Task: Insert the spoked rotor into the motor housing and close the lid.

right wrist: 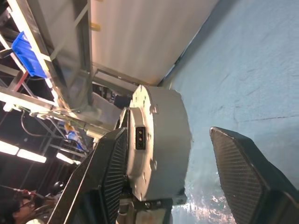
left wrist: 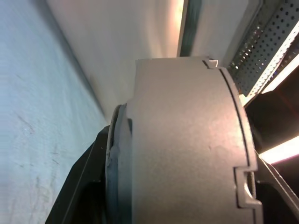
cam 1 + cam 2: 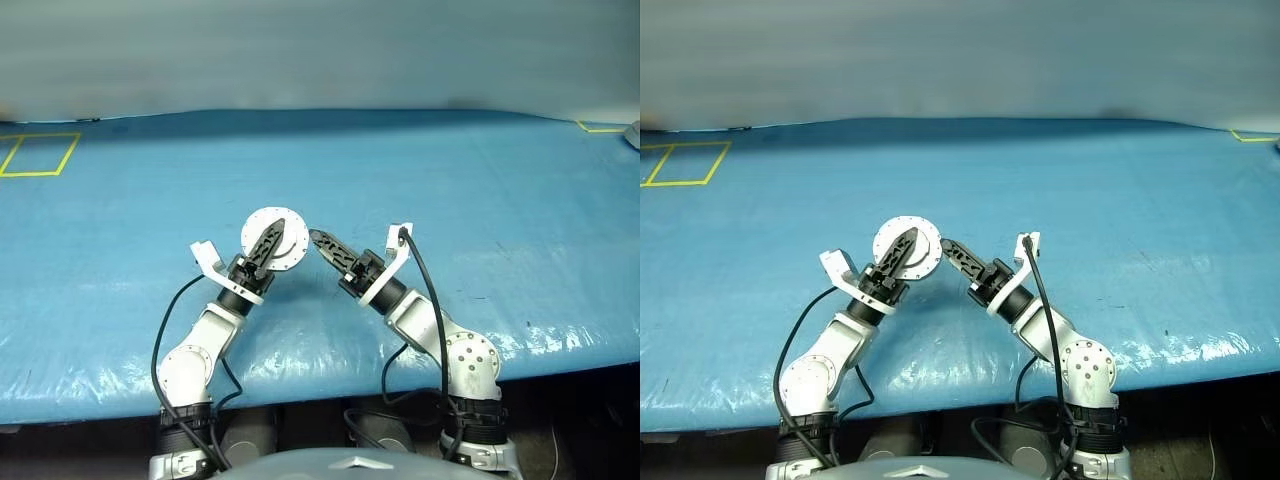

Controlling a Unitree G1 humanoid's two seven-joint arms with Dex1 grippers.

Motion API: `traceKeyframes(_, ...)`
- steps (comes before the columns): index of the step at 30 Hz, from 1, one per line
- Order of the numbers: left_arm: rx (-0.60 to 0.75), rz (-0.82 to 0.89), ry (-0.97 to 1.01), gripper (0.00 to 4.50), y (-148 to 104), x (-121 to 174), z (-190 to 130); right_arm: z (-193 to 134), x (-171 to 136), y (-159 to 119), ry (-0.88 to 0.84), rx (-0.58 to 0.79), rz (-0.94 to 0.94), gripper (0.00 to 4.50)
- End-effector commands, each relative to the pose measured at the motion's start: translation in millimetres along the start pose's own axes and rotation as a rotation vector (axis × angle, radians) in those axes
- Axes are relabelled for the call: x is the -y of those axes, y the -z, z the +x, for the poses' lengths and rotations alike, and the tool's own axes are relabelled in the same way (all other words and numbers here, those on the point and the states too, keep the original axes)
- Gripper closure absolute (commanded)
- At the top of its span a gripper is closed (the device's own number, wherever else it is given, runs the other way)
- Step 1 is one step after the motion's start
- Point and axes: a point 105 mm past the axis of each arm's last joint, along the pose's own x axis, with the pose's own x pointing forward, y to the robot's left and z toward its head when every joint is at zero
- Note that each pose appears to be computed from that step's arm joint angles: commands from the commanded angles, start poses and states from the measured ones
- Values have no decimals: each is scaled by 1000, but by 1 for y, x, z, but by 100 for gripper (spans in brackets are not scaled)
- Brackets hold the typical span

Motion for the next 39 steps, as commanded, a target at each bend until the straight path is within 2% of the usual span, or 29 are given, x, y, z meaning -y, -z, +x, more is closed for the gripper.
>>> traceKeyframes(1,62,47,77,197,-15,20,12,1,-10,-6,-39,30,-19,166)
traceKeyframes(5,121,162,5,197,-35,6,21,-2,-3,-9,14,50,-51,166)
traceKeyframes(8,160,250,-174,197,-54,-32,28,-8,3,-12,66,54,-124,166)
traceKeyframes(13,97,302,-340,197,-51,-72,30,-14,7,-16,93,77,-155,166)
traceKeyframes(24,117,327,-409,197,-59,-89,19,-15,8,-3,100,56,-175,166)
traceKeyframes(30,195,355,-416,197,-77,-86,10,-13,11,-2,109,46,-195,166)
traceKeyframes(39,213,394,-440,197,-83,-87,6,-8,12,3,104,25,-205,166)
